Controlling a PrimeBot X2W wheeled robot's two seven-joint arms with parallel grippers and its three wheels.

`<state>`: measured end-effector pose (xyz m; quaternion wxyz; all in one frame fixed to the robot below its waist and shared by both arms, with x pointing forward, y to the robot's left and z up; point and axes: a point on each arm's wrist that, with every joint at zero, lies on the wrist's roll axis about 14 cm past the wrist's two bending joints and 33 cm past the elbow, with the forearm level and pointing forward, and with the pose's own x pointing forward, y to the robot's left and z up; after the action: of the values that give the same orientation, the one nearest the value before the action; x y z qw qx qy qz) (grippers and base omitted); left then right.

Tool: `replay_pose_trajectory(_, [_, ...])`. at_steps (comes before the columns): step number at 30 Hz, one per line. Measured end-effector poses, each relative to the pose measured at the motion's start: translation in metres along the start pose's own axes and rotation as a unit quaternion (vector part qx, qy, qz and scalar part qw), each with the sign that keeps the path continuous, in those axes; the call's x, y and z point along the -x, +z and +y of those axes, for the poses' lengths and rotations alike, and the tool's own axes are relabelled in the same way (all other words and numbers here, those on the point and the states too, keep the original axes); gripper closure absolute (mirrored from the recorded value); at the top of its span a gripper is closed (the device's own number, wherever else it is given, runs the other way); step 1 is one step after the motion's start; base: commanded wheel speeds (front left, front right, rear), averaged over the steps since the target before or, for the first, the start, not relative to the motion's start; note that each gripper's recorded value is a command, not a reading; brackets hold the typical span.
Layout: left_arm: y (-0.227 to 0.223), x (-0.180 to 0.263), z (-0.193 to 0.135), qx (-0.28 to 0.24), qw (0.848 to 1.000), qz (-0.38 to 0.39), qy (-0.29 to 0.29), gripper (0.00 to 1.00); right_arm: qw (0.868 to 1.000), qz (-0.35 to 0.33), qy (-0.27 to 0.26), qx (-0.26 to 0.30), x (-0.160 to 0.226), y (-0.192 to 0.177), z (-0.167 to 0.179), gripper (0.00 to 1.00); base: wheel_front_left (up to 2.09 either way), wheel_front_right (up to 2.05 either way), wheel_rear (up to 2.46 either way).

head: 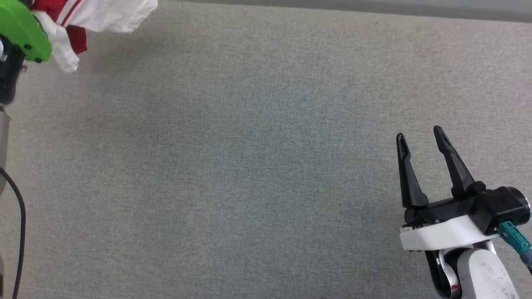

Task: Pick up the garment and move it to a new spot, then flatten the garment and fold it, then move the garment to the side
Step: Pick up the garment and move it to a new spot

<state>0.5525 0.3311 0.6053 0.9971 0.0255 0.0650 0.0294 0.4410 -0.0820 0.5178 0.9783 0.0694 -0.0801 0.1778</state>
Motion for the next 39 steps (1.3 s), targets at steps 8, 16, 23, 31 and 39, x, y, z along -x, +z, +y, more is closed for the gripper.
replay_pose_trajectory(8, [0.088, 0.021, -0.091, -0.016, 0.987, -0.116, -0.109, 1.0, 0.998, -0.034, -0.041, 0.019, 0.026, 0.039, -0.016, 0.0, 0.0, 0.0, 0.0])
replay_pose_trajectory(16, [0.09, 0.039, -0.222, 0.025, 0.957, -0.152, -0.248, 1.0, 0.992, -0.054, -0.108, 0.045, 0.059, 0.064, -0.053, 0.0, 0.0, 0.0, 0.0])
replay_pose_trajectory(23, [0.054, 0.06, -0.316, 0.102, 0.929, -0.138, -0.329, 1.0, 0.982, -0.063, -0.164, 0.063, 0.087, 0.078, -0.083, 0.0, 0.0, 0.0, 0.0])
replay_pose_trajectory(31, [-0.046, 0.094, -0.385, 0.113, 0.915, -0.058, -0.384, 1.0, 0.978, -0.047, -0.194, 0.064, 0.109, 0.073, -0.095, 0.0, 0.0, 0.0, 0.0])
replay_pose_trajectory(39, [-0.144, 0.11, -0.391, 0.044, 0.918, 0.035, -0.393, 1.0, 0.979, -0.023, -0.196, 0.06, 0.105, 0.056, -0.099, 0.0, 0.0, 0.0, 0.0])
